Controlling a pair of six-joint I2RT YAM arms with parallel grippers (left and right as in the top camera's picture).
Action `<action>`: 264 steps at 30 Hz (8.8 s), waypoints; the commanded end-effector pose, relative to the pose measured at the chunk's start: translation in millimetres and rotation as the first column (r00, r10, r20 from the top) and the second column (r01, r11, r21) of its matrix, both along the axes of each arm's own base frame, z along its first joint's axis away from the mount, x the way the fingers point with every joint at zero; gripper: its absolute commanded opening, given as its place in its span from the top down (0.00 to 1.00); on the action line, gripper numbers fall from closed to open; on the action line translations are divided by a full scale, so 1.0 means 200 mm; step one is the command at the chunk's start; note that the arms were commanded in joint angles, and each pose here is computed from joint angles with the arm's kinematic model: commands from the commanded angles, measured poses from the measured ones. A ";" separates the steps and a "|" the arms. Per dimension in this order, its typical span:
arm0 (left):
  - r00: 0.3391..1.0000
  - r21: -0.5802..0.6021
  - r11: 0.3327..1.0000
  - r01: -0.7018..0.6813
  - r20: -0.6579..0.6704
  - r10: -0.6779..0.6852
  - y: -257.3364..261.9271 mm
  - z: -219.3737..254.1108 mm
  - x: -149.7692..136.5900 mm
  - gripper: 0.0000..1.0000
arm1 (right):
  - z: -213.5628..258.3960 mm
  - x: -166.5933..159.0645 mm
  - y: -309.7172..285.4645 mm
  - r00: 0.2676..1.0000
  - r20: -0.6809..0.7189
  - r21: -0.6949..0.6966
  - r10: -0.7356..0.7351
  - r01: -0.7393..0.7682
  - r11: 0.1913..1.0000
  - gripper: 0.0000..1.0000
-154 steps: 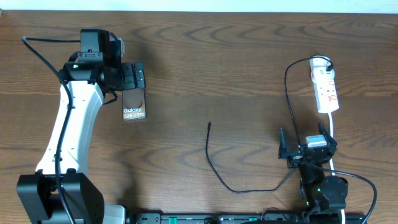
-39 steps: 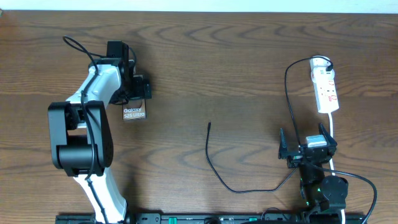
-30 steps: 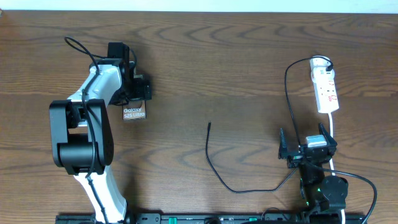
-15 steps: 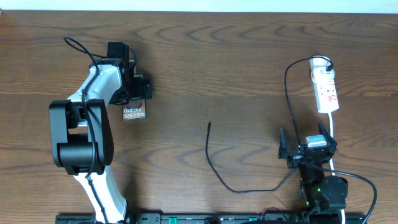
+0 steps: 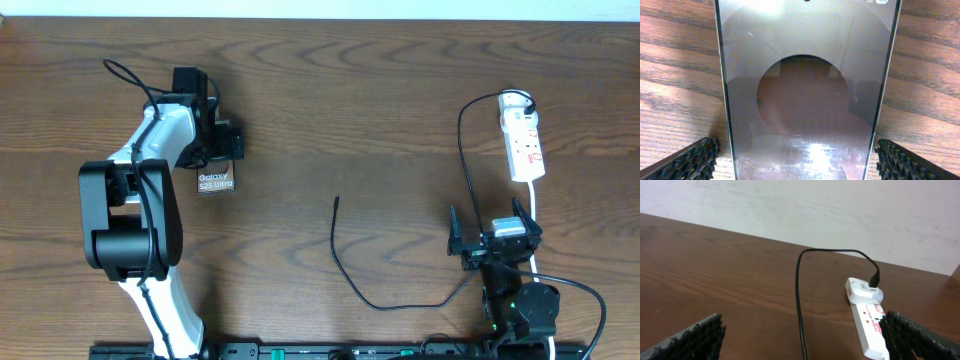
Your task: Plug charger to phone and switch on socket
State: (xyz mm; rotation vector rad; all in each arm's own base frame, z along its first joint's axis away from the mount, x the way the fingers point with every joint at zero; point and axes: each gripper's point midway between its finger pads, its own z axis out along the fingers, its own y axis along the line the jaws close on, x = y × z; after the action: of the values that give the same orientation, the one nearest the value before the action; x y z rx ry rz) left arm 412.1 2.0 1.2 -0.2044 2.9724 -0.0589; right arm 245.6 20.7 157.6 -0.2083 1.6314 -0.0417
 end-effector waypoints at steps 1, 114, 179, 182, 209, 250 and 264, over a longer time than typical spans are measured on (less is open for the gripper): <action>1.000 -0.011 1.000 -0.005 -0.014 0.005 -0.01 -0.01 0.00 0.01 | 0.00 0.00 -0.01 1.000 -0.002 0.011 -0.012 0.012 1.000 0.01; 0.999 0.088 0.996 -0.004 -0.040 0.008 -0.01 -0.06 -0.02 0.14 | 0.00 0.00 -0.01 1.000 -0.002 0.011 -0.012 0.012 1.000 0.01; 0.999 0.089 0.996 -0.004 -0.040 0.008 -0.01 -0.06 -0.02 0.28 | -0.01 0.00 -0.01 1.000 -0.005 0.010 -0.011 0.012 1.000 0.01; 0.999 0.088 0.996 -0.004 -0.040 0.008 -0.01 -0.06 -0.02 0.28 | -0.01 0.00 -0.01 1.000 -0.005 0.010 -0.011 0.012 1.000 0.01; 0.999 0.089 0.996 -0.004 -0.039 0.008 -0.01 -0.06 -0.02 0.81 | -0.01 0.00 -0.01 1.000 -0.005 0.011 -0.012 0.012 1.000 0.01; 0.939 -0.347 0.938 0.005 0.323 0.114 -0.29 0.83 0.05 0.93 | -0.01 0.00 -0.01 1.000 -0.005 0.010 -0.011 0.012 1.000 0.01; 0.904 -0.835 0.490 -0.249 -0.019 0.428 -0.22 1.09 0.00 0.93 | -0.01 0.00 -0.01 1.000 -0.005 0.011 -0.012 0.012 1.000 0.01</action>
State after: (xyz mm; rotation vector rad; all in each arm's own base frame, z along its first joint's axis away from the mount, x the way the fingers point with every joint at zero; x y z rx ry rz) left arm 418.1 -32.3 179.1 -0.7460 2.4919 -1.0638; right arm 245.6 20.6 157.6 -0.2080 1.6315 -0.0420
